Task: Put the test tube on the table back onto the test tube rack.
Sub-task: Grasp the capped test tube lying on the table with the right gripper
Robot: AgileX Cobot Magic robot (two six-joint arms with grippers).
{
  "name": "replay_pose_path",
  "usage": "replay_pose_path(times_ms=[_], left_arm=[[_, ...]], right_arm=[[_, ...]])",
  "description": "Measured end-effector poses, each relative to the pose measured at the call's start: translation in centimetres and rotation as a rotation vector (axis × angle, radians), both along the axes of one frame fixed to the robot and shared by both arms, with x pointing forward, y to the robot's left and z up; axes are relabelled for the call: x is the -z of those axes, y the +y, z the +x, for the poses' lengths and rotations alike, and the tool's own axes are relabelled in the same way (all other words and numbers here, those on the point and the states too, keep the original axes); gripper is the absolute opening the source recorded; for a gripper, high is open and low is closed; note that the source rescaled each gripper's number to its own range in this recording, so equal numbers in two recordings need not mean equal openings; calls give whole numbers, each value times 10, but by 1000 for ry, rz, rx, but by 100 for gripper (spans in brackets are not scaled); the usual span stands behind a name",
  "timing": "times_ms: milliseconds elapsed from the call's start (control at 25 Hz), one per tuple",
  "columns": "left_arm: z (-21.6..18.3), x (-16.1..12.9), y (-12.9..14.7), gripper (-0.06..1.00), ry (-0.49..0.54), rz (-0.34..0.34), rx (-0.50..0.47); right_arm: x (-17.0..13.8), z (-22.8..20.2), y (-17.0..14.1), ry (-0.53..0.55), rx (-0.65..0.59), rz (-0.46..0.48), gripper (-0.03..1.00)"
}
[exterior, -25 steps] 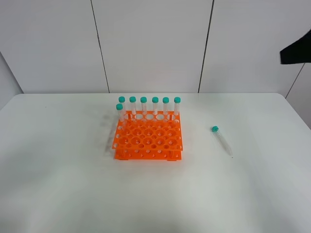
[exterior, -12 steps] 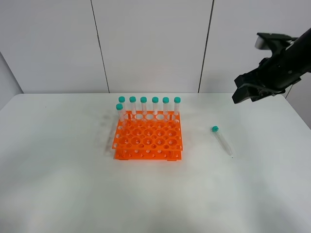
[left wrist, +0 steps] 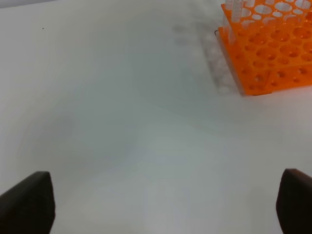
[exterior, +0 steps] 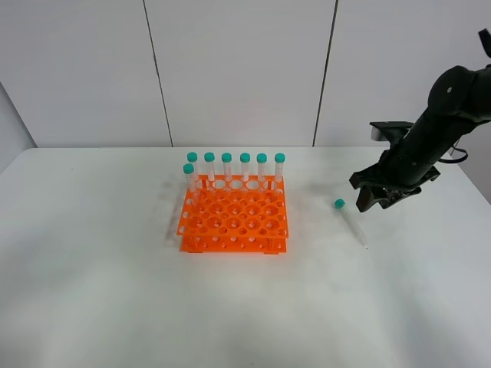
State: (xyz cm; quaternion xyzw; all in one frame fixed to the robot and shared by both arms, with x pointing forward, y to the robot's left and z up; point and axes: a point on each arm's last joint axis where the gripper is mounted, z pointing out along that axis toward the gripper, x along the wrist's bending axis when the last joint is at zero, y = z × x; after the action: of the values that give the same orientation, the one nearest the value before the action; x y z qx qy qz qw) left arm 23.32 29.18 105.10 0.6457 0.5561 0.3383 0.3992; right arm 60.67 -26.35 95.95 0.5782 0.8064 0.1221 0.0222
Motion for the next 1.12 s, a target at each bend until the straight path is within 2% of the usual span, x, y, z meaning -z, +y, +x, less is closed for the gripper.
replay_pose_path(times_ms=[200,360,600,1120], left_arm=[[0,0,0,100,0,0,0],[0,0,0,100,0,0,0],[0,0,0,100,0,0,0],[0,0,0,100,0,0,0]], right_arm=[[26,5,21,22,-57,-51,43],[44,10,20,28,-5,-86,43],[57,13,18,52,63,-97,43],[64,15,17,41,63,-111,43]])
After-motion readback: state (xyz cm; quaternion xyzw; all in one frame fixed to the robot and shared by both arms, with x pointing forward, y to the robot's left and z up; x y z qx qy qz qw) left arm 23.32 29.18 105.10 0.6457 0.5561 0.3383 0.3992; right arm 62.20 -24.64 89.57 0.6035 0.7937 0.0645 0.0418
